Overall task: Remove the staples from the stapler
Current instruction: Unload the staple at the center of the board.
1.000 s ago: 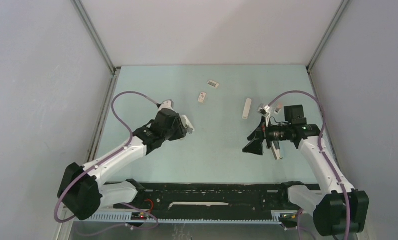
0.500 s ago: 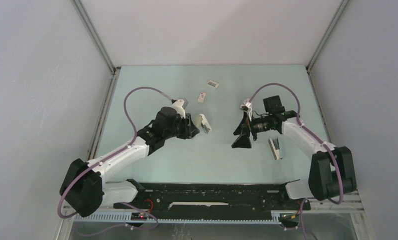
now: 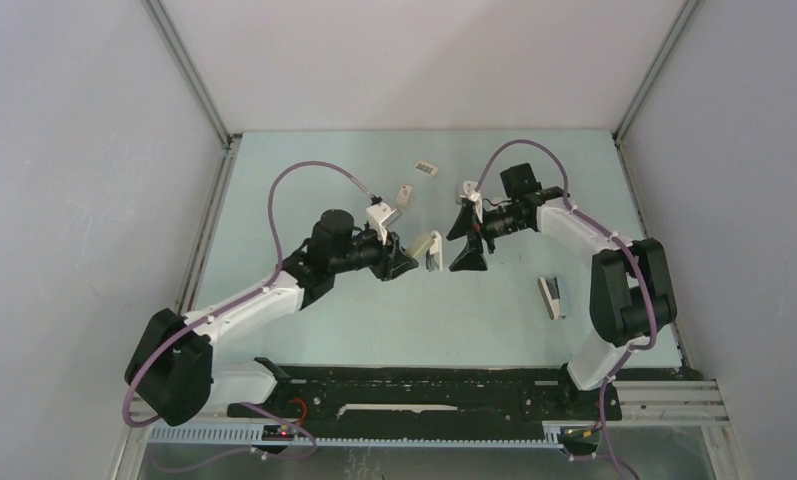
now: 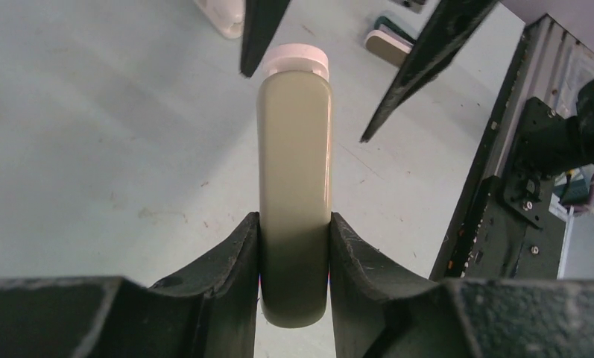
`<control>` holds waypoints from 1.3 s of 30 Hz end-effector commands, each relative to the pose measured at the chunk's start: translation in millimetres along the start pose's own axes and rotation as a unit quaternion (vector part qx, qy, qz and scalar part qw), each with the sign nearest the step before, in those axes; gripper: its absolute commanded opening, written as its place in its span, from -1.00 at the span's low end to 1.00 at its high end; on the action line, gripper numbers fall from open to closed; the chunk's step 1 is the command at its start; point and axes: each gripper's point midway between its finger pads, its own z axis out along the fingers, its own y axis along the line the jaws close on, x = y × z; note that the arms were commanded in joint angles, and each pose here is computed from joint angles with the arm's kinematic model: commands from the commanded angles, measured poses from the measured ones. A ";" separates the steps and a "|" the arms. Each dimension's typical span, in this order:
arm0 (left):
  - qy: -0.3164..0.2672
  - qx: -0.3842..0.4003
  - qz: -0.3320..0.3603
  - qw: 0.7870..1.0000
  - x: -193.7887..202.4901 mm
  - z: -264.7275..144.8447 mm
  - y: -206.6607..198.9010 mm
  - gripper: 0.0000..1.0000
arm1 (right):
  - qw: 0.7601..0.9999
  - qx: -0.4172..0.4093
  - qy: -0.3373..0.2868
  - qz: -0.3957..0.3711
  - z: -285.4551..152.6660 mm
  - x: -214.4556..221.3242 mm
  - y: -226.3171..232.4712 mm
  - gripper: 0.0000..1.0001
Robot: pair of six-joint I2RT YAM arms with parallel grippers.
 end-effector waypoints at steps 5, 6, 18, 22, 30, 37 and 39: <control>-0.053 0.087 0.106 0.989 -19.9 -1.8 -28.9 -1.00 | 0.997 -0.063 -0.033 -0.036 20.6 -27.6 19.6 0.86; -0.058 0.090 0.111 0.988 -20.5 -2.3 -30.4 -1.00 | 0.997 -0.067 -0.035 -0.033 22.1 -28.4 20.7 0.83; -0.074 0.100 0.126 0.984 -24.2 -0.1 -32.4 -1.00 | 0.995 -0.079 -0.039 -0.041 23.9 -31.8 29.2 0.13; -0.073 0.101 0.153 0.980 -20.7 -0.8 -31.5 -1.00 | 0.996 -0.060 -0.018 -0.066 21.2 -27.6 23.9 -0.27; -0.029 0.075 0.213 0.974 0.5 1.3 -12.8 -1.00 | 0.991 -0.005 0.055 -0.121 5.0 -19.9 3.4 -0.63; -0.005 0.042 0.258 0.965 10.3 5.5 7.0 -1.00 | 0.971 0.067 0.156 -0.168 -20.2 -4.5 -23.3 -0.69; -0.002 0.034 0.267 0.963 9.7 7.7 11.6 -1.00 | 0.964 0.083 0.177 -0.181 -27.3 -5.0 -28.2 -0.70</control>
